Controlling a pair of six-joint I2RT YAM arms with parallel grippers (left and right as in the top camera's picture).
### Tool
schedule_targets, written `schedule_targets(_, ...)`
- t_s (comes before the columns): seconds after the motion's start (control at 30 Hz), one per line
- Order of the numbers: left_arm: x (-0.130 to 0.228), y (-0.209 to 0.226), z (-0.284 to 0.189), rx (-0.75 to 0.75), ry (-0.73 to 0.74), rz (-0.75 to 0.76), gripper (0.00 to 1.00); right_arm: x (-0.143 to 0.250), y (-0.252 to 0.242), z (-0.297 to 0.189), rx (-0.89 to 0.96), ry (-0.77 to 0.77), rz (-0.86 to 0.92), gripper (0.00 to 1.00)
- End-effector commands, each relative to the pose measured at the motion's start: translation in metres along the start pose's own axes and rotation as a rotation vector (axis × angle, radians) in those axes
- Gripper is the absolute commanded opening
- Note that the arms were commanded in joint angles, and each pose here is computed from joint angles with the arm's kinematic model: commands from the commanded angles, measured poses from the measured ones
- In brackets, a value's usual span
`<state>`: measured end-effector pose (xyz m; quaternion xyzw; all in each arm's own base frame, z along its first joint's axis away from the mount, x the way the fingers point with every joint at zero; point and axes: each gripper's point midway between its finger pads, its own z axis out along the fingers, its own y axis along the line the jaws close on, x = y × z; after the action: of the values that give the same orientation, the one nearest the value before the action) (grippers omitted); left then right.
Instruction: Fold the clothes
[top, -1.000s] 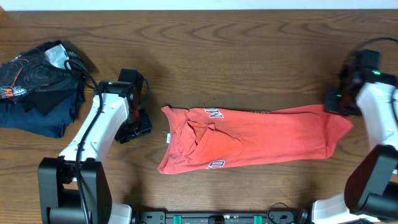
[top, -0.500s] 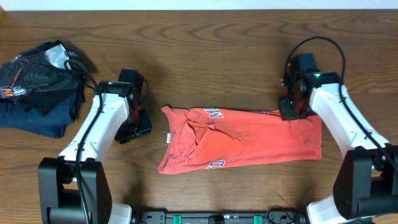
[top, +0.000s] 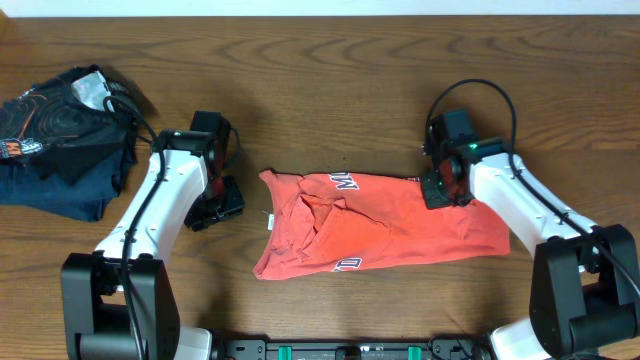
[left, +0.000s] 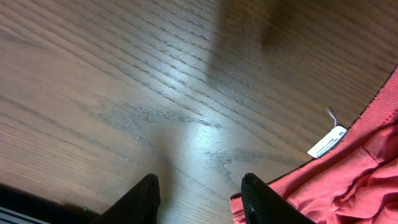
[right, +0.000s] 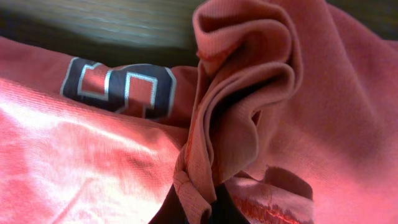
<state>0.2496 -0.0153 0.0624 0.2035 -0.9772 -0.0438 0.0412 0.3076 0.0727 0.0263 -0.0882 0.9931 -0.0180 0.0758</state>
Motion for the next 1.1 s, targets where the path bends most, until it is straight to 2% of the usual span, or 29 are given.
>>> schedule_targets(0.0,-0.004,0.0,-0.006,0.006,-0.019,-0.002,0.45,0.002,0.017,0.002,-0.043,-0.008,-0.017,0.01)
schedule_targets(0.27,-0.004,0.0,-0.006,0.006,-0.019,-0.002,0.45,0.013,0.045,0.0,-0.101,0.026,-0.084,0.01)
schedule_targets(0.5,-0.005,-0.001,-0.006,0.008,-0.023,-0.001,0.45,0.015,0.005,-0.004,0.123,0.023,0.033,0.01)
schedule_targets(0.7,-0.004,-0.001,-0.006,0.008,-0.022,-0.001,0.45,0.003,-0.009,-0.027,0.155,-0.044,0.086,0.01)
schedule_targets(0.87,-0.004,-0.001,-0.006,0.008,-0.022,-0.001,0.45,-0.007,-0.003,-0.056,0.116,-0.144,0.06,0.01)
schedule_targets(1.07,-0.004,-0.001,-0.006,0.008,-0.022,-0.001,0.45,-0.004,0.023,-0.062,0.013,-0.146,-0.006,0.01)
